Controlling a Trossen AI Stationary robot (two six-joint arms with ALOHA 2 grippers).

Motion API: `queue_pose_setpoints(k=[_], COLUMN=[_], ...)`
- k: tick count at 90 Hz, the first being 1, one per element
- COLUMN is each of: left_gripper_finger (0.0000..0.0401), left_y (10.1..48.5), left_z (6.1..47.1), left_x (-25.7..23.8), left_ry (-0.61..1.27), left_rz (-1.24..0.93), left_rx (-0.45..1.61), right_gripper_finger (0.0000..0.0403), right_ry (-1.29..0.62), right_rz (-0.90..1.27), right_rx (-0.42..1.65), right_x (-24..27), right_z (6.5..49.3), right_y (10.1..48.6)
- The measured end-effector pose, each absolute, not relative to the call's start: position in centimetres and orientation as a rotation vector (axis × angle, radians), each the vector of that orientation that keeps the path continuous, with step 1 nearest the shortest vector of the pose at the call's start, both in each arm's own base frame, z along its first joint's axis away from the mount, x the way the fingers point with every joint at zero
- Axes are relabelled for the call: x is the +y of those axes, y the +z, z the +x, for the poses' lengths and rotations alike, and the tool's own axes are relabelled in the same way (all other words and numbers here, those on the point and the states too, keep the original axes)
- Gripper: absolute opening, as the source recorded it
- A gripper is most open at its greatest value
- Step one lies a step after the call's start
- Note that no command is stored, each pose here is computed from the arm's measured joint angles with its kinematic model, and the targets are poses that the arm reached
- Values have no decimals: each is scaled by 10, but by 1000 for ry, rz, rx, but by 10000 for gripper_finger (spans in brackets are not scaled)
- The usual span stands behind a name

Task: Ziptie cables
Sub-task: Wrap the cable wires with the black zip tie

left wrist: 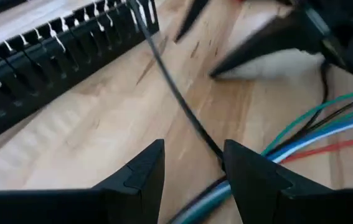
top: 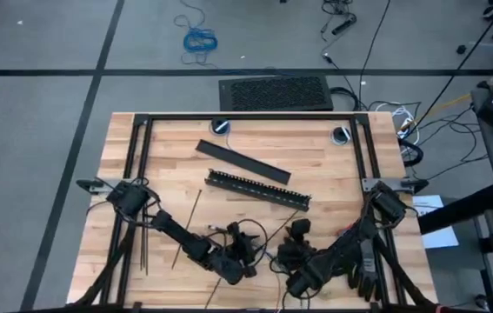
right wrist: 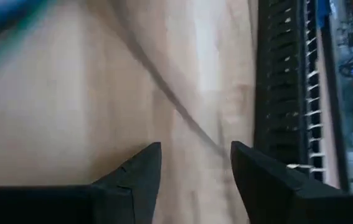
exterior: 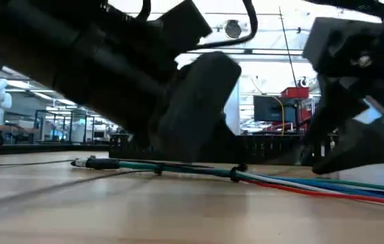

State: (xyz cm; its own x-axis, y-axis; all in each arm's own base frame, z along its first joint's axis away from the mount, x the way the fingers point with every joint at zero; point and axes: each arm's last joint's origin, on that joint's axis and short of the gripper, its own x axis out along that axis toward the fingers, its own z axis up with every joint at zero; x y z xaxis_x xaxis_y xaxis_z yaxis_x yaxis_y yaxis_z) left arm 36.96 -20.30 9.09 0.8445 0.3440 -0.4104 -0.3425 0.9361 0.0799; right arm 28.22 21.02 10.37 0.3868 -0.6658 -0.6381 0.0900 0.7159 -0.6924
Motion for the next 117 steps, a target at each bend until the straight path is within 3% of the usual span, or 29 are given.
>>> queue_pose_setpoints(k=[37, 45, 56, 61, 117], left_gripper_finger=[163, 164, 164, 164, 160], left_y=[93, 93, 93, 93, 85], left_z=[370, 370, 369, 369, 371], left_x=[-205, -206, -206, -206, -201], left_ry=[349, 348, 346, 347, 391], left_rz=[-2, 0, -1, -2, -64], left_rx=[418, 419, 420, 419, 415], right_gripper_finger=[171, 134, 33, 13, 0], right_ry=[-555, -563, -553, -549, -572], right_rz=[-609, -594, -586, -590, -578], right_rx=[1027, 1025, 1041, 1043, 1068], right_x=[193, 193, 193, 193, 195], right_z=[304, 304, 304, 304, 305], right_y=[102, 102, 102, 101, 108])
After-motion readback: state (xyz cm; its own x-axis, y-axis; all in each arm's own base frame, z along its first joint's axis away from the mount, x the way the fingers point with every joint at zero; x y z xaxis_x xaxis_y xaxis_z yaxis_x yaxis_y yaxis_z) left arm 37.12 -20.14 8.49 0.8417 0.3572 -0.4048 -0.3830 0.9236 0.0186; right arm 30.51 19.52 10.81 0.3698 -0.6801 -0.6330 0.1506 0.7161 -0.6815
